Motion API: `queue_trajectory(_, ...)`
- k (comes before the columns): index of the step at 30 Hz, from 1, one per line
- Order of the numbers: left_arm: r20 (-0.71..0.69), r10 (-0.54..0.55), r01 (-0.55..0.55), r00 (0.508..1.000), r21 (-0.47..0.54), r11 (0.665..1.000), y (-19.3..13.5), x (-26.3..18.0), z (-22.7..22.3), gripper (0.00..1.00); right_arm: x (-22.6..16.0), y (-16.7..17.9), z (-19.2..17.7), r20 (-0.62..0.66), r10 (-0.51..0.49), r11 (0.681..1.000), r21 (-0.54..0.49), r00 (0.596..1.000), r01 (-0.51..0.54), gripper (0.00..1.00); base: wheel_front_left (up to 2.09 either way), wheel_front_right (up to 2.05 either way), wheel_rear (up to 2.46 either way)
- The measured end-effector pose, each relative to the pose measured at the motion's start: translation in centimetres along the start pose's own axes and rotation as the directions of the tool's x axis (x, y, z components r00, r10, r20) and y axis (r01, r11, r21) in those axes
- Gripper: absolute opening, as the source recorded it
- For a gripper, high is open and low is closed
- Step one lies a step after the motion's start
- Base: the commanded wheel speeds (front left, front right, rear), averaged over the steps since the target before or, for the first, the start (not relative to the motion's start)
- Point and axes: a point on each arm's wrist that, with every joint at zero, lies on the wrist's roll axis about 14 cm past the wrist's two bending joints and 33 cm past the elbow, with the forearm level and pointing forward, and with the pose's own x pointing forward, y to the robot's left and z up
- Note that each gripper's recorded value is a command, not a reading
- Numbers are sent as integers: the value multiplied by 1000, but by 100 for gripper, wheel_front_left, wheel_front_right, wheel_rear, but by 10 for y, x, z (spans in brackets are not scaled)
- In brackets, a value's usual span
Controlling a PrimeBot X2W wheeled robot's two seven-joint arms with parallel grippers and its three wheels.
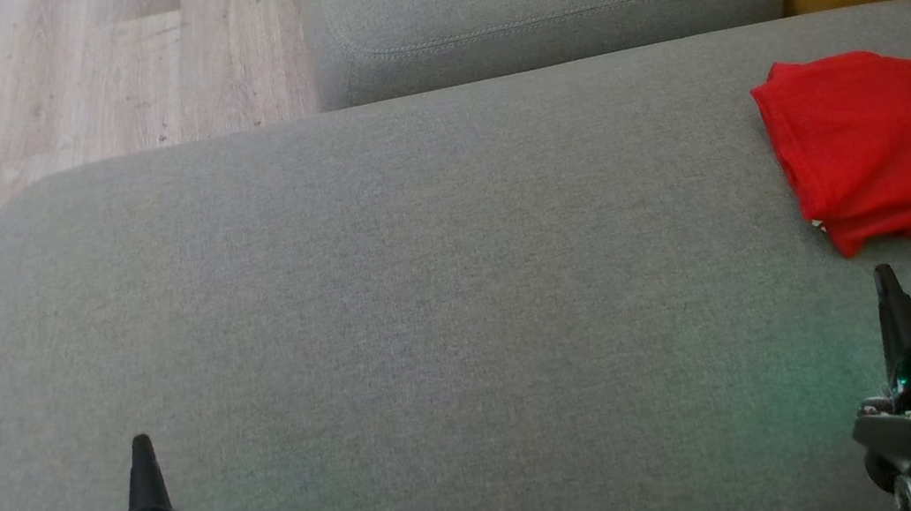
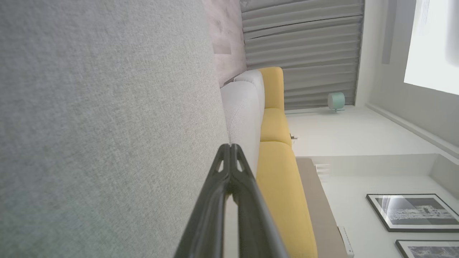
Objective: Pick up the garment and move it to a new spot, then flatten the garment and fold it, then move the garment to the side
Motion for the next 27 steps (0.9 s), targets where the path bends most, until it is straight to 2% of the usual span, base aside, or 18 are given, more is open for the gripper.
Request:
queue_trajectory(10, 14, -49, 50, 999, -103, 993, -13, 9, 7, 0, 6, 5, 3, 2, 18, 993, 115, 1000, -18, 0, 0, 0, 0)
queue_trajectory(27, 14, -49, 50, 999, -105, 993, -13, 9, 7, 0, 7, 8, 4, 4, 27, 993, 115, 1000, -27, 0, 0, 0, 0)
